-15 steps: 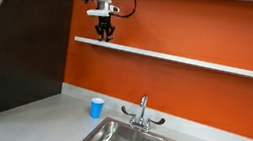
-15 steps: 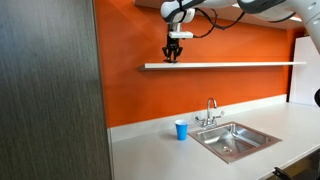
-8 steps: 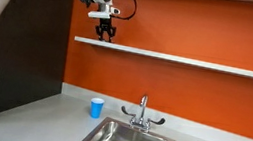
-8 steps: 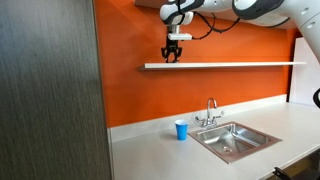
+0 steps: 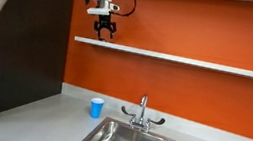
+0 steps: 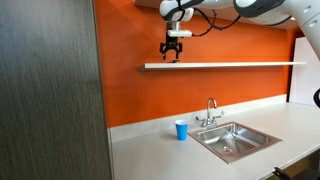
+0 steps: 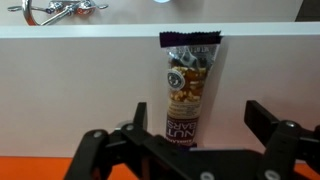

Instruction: Place the candy bar on the left side of the first shelf

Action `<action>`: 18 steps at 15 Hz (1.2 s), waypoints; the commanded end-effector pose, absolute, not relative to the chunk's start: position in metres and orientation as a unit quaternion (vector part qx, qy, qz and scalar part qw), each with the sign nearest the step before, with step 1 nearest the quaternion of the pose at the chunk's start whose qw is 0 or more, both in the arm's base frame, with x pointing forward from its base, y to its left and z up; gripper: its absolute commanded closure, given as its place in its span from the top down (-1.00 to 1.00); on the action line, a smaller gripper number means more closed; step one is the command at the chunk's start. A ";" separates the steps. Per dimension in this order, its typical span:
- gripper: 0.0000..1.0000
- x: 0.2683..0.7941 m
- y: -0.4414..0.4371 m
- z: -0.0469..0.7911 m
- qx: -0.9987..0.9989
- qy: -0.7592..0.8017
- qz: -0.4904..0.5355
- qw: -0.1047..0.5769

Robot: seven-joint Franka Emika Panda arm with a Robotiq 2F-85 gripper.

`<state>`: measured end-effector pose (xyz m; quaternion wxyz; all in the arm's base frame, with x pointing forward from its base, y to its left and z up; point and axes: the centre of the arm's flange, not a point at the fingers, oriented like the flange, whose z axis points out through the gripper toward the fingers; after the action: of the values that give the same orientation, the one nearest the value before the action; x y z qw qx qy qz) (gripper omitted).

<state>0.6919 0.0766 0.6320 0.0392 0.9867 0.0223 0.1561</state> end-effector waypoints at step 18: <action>1.00 0.451 0.139 0.614 0.989 -0.067 0.119 0.055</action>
<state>0.5089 0.1458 0.6496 0.0507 0.9904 -0.0359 0.1238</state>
